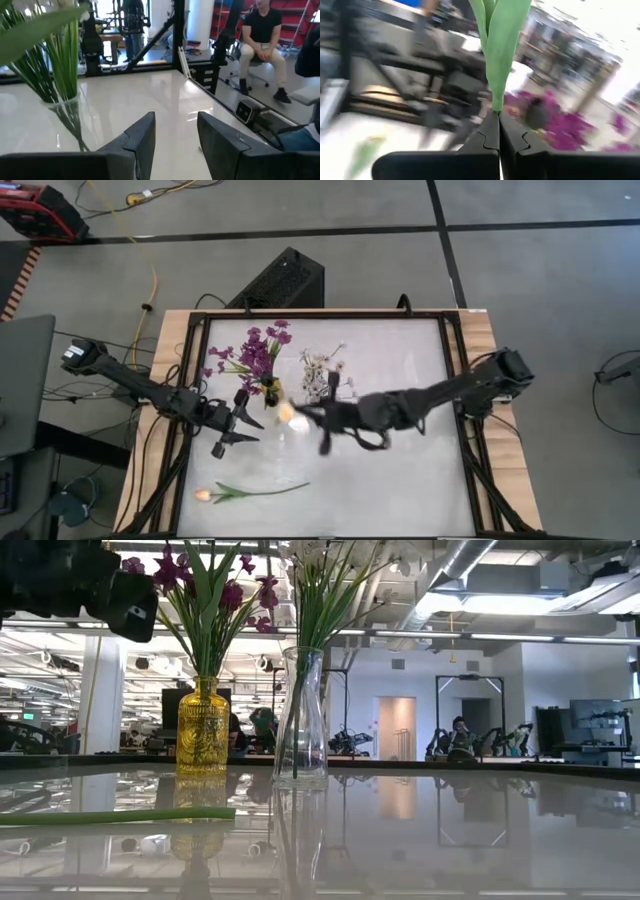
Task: Sort flowers into vase by color
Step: Put the right white tulip into the transparent vase
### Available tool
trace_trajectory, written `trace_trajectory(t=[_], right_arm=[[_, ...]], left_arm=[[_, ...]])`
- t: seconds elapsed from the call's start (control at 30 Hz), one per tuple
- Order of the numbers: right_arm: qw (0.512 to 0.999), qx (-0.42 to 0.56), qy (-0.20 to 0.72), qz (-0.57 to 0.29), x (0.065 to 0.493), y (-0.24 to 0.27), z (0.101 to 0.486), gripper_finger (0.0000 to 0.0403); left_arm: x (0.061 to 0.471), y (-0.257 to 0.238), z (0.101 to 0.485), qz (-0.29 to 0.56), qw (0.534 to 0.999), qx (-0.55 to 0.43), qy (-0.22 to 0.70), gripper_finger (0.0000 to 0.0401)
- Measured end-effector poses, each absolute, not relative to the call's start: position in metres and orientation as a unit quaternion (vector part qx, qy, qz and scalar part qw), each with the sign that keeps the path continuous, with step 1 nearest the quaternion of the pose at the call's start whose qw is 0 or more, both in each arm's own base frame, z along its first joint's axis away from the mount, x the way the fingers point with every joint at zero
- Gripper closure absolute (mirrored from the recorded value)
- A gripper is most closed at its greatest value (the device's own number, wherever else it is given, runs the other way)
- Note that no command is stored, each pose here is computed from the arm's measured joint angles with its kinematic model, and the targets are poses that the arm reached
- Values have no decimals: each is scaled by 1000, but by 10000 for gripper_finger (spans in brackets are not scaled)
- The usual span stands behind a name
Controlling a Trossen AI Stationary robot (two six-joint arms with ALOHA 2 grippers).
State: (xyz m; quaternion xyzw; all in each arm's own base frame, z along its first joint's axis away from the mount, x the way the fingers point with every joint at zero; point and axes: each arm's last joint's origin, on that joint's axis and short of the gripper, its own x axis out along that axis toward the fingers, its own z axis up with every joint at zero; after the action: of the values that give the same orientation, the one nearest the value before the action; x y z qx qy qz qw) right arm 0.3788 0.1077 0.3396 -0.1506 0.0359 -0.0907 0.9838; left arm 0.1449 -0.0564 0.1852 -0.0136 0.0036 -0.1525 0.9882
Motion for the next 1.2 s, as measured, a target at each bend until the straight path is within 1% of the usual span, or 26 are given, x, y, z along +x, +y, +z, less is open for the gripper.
trace_trajectory(t=[0.1,0.2,0.47,0.67,1.03,1.1,1.2], right_arm=[[978,-149,74,-122,384,97,343,386],[980,-126,74,-131,384,91,348,386],[981,-110,91,-131,384,91,343,386],[979,-104,108,-137,391,88,331,386],[980,-75,118,-144,392,85,326,385],[980,-66,121,-146,392,85,326,377],[980,-57,122,-149,393,83,325,348]], left_arm=[[145,-56,183,-151,988,-14,17,267],[145,-56,180,-145,989,-10,33,267],[145,-56,178,-139,989,8,39,267],[145,-56,177,-139,989,9,43,267],[145,-55,176,-139,989,6,51,267],[145,-56,176,-139,989,6,51,267],[145,-56,176,-139,989,5,52,267]])
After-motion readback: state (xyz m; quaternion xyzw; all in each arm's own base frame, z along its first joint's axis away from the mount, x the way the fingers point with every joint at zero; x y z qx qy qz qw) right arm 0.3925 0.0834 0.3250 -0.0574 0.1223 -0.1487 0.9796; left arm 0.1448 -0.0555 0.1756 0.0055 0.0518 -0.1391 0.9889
